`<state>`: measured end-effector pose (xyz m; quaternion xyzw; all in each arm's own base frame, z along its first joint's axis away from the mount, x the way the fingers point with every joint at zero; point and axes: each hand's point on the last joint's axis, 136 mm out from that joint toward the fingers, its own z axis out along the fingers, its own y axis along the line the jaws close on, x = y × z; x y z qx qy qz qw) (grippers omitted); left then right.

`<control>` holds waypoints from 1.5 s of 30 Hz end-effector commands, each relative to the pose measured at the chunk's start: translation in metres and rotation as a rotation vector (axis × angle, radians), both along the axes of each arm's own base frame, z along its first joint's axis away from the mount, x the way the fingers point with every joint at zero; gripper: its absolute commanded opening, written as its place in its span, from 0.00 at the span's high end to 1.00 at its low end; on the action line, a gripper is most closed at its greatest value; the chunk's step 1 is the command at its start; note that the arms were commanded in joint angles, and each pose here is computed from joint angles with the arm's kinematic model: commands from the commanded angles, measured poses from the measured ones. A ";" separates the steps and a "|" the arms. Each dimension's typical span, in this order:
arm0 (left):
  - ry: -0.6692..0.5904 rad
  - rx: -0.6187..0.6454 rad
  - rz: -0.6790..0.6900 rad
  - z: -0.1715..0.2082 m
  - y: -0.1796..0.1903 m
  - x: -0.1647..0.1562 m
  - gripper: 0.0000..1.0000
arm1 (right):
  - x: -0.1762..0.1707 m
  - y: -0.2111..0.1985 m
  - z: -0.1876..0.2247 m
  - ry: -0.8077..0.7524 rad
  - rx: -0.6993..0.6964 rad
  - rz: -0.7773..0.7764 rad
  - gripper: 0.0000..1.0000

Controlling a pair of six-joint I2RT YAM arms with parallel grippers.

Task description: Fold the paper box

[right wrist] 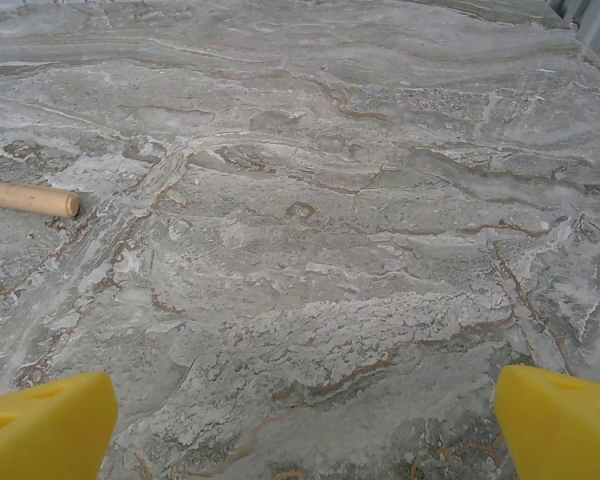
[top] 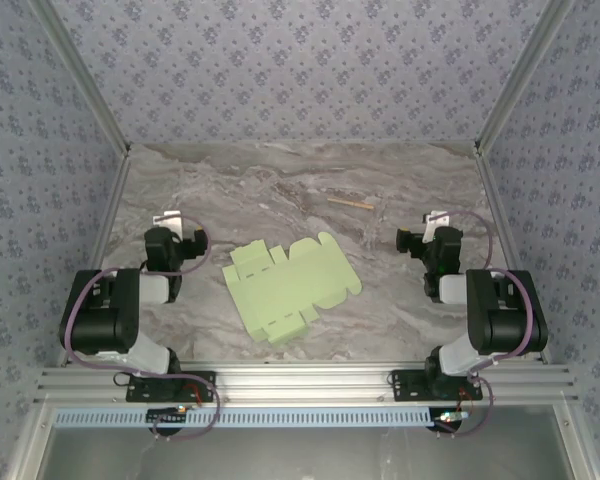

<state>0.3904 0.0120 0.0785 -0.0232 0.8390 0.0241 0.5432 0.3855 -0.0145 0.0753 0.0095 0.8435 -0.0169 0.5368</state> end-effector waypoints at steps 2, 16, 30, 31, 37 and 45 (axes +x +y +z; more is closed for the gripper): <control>-0.030 -0.010 -0.014 0.011 -0.002 0.007 0.01 | 0.004 0.000 0.005 -0.013 -0.018 0.002 0.01; -0.027 -0.014 -0.015 0.010 -0.001 0.007 0.01 | 0.004 -0.001 0.005 -0.012 -0.007 0.003 0.01; -0.012 -0.071 0.142 0.054 0.023 -0.007 0.01 | 0.006 -0.011 0.048 0.068 -0.007 -0.103 0.01; 0.002 -0.119 0.193 0.063 0.028 -0.011 0.01 | 0.003 -0.016 0.058 0.051 0.018 -0.142 0.01; 0.021 -0.438 0.088 0.093 -0.014 -0.031 0.01 | -0.027 -0.019 0.098 0.026 0.313 -0.321 0.04; 0.299 -0.508 -0.053 0.052 -0.096 -0.087 0.04 | -0.068 0.173 0.061 0.377 0.258 0.280 0.07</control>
